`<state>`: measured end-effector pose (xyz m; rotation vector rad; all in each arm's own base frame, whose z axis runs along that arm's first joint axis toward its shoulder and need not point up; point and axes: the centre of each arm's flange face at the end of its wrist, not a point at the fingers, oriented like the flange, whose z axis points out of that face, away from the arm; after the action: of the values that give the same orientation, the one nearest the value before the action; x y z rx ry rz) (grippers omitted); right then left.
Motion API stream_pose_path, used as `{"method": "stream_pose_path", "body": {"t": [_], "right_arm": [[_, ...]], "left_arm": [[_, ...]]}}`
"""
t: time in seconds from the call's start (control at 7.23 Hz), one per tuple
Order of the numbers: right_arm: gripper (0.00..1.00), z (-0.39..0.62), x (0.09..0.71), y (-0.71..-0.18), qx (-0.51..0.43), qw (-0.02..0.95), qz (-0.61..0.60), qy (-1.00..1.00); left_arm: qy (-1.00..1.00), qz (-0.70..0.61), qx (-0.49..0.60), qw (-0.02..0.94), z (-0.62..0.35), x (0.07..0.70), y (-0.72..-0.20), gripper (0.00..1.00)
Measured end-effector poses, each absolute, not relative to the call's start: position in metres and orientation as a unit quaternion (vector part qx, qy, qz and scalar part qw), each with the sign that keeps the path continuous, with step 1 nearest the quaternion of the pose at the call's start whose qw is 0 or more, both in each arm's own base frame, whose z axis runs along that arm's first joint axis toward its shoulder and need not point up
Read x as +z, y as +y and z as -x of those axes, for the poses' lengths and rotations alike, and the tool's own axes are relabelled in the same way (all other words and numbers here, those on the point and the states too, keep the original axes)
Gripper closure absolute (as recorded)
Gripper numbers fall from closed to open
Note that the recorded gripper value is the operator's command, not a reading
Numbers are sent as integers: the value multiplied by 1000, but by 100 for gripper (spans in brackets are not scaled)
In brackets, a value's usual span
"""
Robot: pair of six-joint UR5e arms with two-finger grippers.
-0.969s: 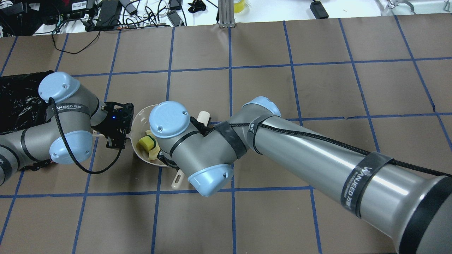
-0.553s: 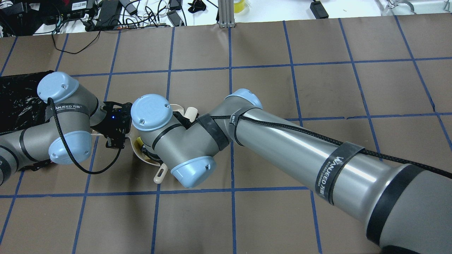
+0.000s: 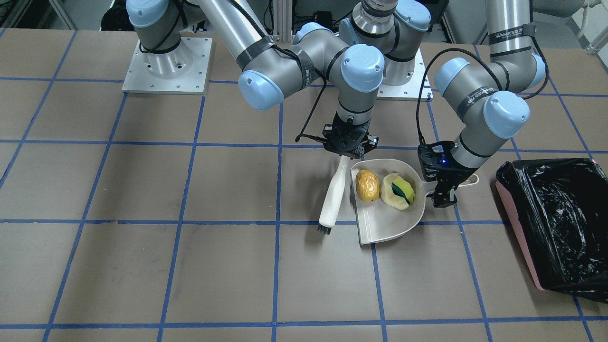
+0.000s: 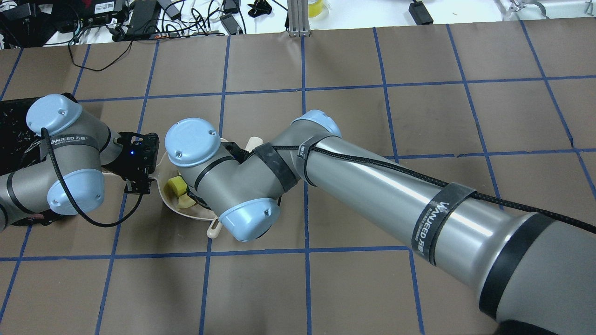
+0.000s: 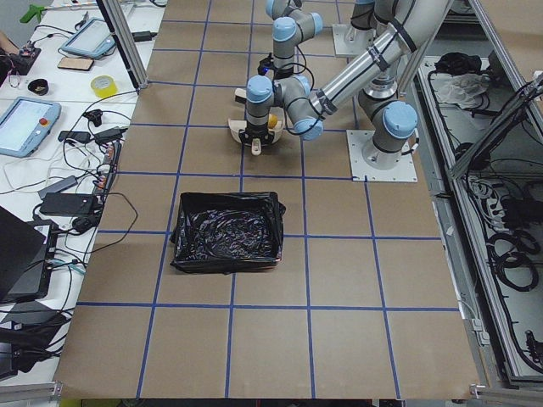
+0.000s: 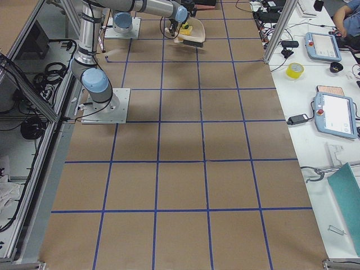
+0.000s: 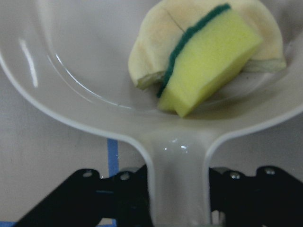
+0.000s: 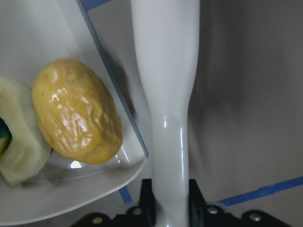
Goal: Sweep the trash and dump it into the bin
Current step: 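Sweep the yellow potato into the dustpan with the brush in the right gripper, then tip the dustpan over the black bin with the left gripper while the right withdraws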
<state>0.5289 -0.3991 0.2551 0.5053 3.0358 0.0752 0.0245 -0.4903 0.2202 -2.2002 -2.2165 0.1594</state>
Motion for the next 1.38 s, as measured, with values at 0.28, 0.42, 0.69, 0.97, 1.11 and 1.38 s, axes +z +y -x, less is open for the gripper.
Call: {"method": "stream_pose_path", "body": {"t": [0.28, 0.42, 0.69, 0.97, 1.11, 1.38], "right_arm": [[100, -499, 278, -407, 24, -4, -125, 992], [100, -473, 296, -419, 29, -15, -99, 995], [100, -398, 343, -444, 45, -23, -45, 998], [100, -316, 366, -463, 47, -40, 4, 998], [100, -275, 373, -474, 47, -45, 18, 998], [100, -195, 381, -499, 53, -42, 21, 998]], "left_arm": [[-711, 700, 62, 7, -30, 228, -497, 100], [-719, 691, 75, 16, -41, 235, -501, 100], [-748, 650, 113, 63, -85, 247, -504, 100], [-762, 627, 135, 90, -116, 261, -507, 100], [-765, 622, 138, 97, -127, 278, -514, 100], [-786, 590, 149, 111, -178, 339, -526, 100]]}}
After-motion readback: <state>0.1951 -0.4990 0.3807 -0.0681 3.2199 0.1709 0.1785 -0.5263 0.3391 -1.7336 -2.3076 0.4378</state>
